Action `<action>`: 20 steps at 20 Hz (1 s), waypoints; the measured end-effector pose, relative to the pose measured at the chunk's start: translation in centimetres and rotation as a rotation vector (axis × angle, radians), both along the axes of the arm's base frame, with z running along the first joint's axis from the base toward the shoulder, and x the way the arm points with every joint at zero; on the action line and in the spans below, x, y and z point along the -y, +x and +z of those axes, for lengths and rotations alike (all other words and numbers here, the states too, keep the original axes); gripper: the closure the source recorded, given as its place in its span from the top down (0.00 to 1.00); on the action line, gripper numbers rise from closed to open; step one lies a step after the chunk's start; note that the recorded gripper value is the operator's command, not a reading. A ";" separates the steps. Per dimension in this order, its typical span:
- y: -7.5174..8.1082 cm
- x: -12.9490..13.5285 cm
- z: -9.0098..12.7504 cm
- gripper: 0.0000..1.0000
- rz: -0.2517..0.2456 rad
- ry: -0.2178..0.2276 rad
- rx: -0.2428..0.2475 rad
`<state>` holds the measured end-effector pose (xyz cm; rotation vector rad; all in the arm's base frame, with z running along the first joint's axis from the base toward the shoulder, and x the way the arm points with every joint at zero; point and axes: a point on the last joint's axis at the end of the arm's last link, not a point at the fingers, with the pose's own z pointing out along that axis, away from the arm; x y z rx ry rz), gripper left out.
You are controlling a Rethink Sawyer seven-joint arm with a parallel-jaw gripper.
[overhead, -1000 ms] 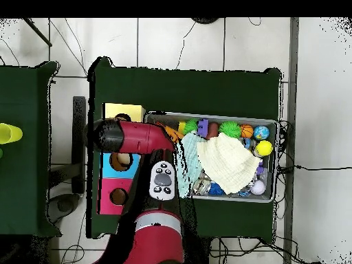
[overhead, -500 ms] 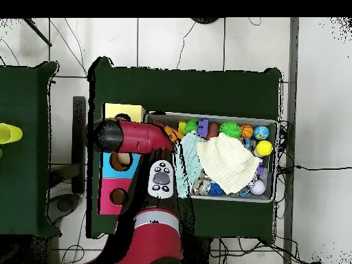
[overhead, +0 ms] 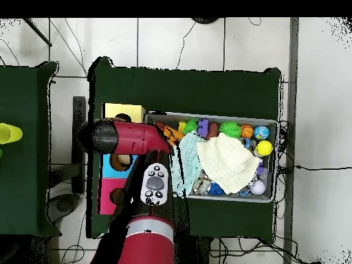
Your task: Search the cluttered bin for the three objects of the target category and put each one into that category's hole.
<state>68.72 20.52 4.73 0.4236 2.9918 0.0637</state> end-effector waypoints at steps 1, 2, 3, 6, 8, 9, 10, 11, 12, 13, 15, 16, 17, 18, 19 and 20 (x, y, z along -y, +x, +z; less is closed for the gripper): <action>0.0 0.0 0.5 0.00 0.001 -0.001 -0.001; 0.0 -0.1 1.3 0.00 0.003 0.000 -0.004; 0.1 -0.2 2.6 0.00 0.006 0.001 -0.012; 0.1 -0.3 4.1 0.00 0.009 0.004 -0.023; 0.1 -0.4 5.5 0.00 0.011 0.009 -0.033; 0.2 -0.5 6.6 0.00 0.012 0.013 -0.039; 0.2 -0.5 6.9 0.00 0.013 0.013 -0.041; 0.3 -0.4 8.2 0.00 0.014 0.016 -0.045; 0.3 -0.4 8.6 0.00 0.014 0.017 -0.045; 0.4 -0.4 8.9 0.00 0.014 0.017 -0.045; 0.7 -0.2 10.0 0.00 0.012 0.021 -0.044; 0.9 0.1 10.6 0.00 0.010 0.022 -0.042; 1.1 0.3 10.9 0.00 0.007 0.023 -0.040; 1.3 0.5 11.2 0.00 0.004 0.023 -0.037; 1.9 1.5 12.1 0.00 -0.008 0.025 -0.024; 2.0 1.8 12.3 0.00 -0.012 0.025 -0.021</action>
